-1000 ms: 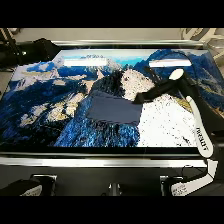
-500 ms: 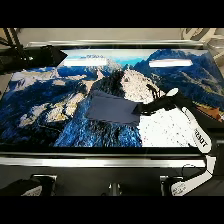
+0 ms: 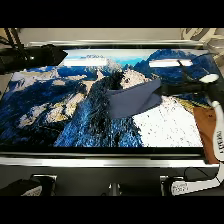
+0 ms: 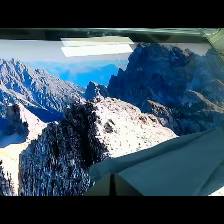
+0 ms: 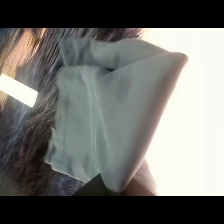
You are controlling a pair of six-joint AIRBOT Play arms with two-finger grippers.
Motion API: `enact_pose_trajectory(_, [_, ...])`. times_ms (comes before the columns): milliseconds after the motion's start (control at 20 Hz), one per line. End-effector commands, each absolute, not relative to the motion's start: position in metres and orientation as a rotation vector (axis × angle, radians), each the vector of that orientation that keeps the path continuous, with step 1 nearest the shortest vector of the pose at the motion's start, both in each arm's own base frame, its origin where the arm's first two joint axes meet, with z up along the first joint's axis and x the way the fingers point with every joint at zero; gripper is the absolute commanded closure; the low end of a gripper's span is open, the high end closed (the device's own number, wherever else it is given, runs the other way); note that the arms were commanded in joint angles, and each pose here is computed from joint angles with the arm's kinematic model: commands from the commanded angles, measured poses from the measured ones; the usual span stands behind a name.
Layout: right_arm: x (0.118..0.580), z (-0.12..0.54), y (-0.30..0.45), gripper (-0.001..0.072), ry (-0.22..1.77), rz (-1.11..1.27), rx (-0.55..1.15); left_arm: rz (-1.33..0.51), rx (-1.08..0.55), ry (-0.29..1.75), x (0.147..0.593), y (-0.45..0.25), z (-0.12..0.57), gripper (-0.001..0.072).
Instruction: Fold the shirts.
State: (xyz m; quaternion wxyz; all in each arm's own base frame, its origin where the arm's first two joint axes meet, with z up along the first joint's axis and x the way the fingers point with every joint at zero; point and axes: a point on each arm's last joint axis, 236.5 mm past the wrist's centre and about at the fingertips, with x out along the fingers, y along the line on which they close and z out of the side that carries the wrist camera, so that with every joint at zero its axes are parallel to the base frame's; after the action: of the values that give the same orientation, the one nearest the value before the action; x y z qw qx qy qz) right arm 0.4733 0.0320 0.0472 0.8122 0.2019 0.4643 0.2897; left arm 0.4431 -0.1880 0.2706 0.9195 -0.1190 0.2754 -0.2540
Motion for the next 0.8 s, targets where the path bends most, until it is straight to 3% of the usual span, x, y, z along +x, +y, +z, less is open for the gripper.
enact_pose_trajectory(0, [0.443, 0.084, -0.077, 0.0695, 0.978, 0.427, 0.458, -0.524, -0.24, 0.562, 0.443, -0.188, 0.271, 0.0681])
enact_pose_trajectory(300, [0.388, 0.113, -0.209, 0.0695, 0.852, 0.119, 0.555, -0.532, -0.238, 0.564, 0.442, -0.192, 0.271, 0.068])
enact_pose_trajectory(750, [0.353, 0.189, -0.288, 0.0695, 0.525, -0.106, 0.68, -0.575, -0.223, 0.568, 0.433, -0.211, 0.271, 0.068])
